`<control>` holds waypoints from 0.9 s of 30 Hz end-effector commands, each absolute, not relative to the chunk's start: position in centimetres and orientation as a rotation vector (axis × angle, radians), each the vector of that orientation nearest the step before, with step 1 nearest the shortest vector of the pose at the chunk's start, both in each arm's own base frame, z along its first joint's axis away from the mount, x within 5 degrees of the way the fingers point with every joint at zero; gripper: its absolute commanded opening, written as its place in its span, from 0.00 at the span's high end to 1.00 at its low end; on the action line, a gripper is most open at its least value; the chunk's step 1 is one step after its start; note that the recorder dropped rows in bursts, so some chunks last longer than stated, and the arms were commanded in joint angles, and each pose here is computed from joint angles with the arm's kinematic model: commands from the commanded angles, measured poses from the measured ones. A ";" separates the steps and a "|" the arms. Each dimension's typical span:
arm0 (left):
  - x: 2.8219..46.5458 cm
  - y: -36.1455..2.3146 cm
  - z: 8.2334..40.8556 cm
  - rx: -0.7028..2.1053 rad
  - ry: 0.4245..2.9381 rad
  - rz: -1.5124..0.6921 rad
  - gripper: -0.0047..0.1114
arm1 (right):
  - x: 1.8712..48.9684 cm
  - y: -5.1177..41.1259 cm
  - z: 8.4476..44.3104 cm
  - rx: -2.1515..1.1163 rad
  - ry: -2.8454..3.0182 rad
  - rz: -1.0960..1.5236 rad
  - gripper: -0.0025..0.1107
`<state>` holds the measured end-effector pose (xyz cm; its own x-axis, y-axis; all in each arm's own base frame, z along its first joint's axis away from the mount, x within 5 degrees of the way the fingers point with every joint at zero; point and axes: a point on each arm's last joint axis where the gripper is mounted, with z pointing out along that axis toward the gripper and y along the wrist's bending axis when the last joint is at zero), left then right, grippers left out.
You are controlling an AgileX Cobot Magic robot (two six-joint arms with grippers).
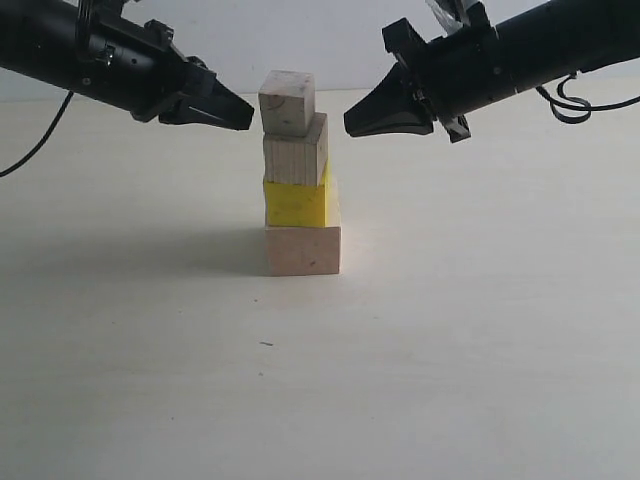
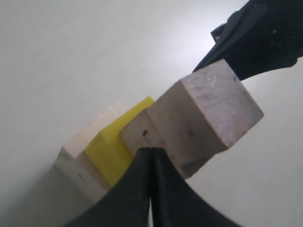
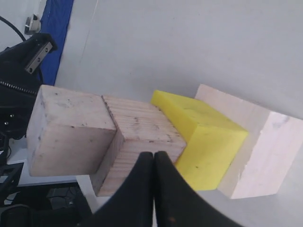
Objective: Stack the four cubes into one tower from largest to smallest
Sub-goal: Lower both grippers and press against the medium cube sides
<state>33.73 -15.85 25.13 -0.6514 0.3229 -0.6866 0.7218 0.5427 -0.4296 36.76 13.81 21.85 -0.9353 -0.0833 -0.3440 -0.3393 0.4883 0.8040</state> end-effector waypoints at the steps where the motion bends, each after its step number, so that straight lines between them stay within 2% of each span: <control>1: 34.0 -15.6 24.7 0.821 2.273 -0.939 0.96 | 37.0 13.9 21.4 -0.357 2.473 1.438 0.98; 7: 34.0 -15.6 24.6 0.822 2.280 -0.944 0.96 | 37.3 14.1 20.2 -0.319 2.479 1.501 0.98; 17: 34.3 -15.8 23.3 0.819 2.313 -0.963 0.96 | 37.4 14.2 20.1 -0.324 2.463 1.530 0.98; 20: 34.2 -15.9 23.3 0.818 2.312 -0.985 0.96 | 37.2 15.6 19.3 -0.363 2.486 1.540 0.98; 27: 33.9 -16.3 23.4 0.843 2.312 -1.007 0.96 | 37.6 15.6 19.9 -0.399 2.474 1.510 0.98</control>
<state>34.04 -15.96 23.21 -0.6921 0.3533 -0.6294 0.6978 0.5505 -0.4582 37.54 15.49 19.69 -0.9463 -0.1082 -0.3045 -0.3203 0.4404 0.8387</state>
